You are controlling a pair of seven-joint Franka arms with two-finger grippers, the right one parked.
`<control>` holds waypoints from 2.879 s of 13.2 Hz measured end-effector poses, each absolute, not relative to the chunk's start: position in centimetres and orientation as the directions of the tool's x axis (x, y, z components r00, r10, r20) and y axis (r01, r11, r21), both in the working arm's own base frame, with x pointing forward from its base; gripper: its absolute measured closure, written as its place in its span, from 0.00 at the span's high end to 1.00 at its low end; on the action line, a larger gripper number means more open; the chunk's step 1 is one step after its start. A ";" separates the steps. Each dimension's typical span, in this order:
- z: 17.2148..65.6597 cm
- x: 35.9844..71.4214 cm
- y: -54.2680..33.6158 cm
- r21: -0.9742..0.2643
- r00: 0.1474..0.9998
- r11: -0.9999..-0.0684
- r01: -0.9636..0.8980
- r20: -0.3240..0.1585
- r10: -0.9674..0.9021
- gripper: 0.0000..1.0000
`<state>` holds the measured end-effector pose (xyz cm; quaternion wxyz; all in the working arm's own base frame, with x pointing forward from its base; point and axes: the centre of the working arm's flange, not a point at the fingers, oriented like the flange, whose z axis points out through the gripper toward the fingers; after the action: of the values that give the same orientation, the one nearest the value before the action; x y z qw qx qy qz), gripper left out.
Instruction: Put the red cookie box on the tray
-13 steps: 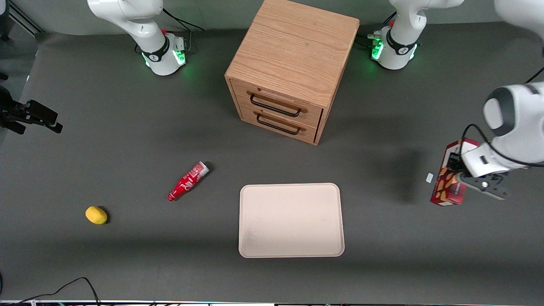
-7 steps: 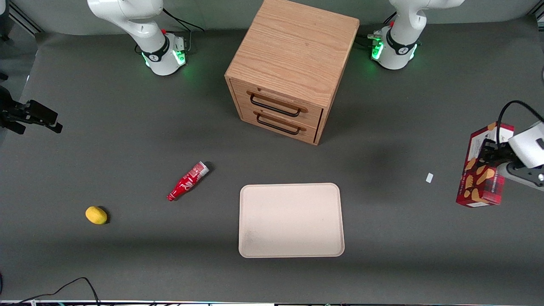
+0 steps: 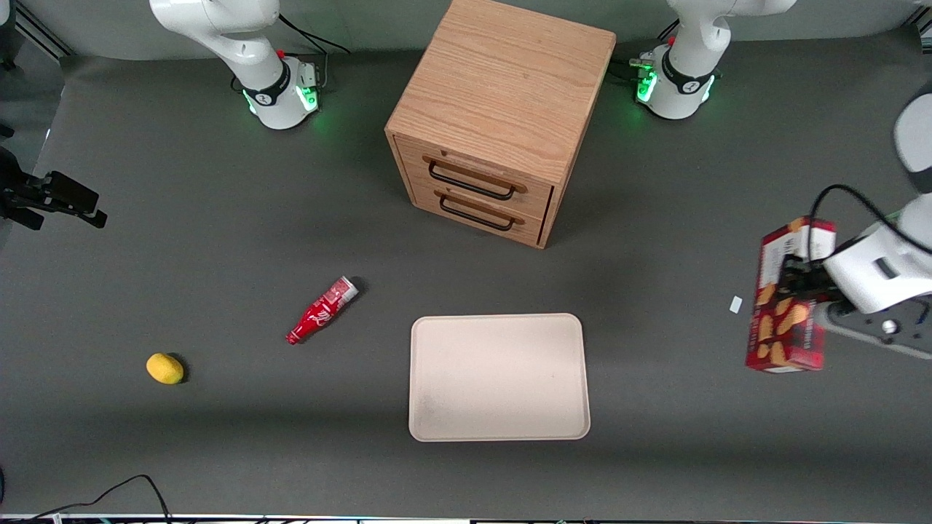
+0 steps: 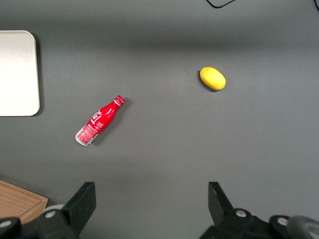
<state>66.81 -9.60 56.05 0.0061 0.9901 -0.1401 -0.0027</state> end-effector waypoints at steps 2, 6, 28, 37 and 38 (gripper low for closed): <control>54.3 67.6 -16.1 0.015 0.975 -0.975 -0.222 -0.003 -0.222 0.40; 47.4 69.4 -27.7 0.023 0.991 -0.992 -0.126 0.038 -0.125 0.40; 24.7 70.6 -36.9 -0.086 0.990 -0.994 -0.064 0.118 -0.074 0.40; 25.1 70.8 -36.8 -0.084 0.989 -0.995 -0.059 0.133 -0.070 1.00; 26.1 70.7 -36.7 -0.090 0.990 -0.994 -0.056 0.121 -0.067 1.00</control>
<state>70.73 -36.73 26.07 -0.0434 0.9966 -0.0308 0.0623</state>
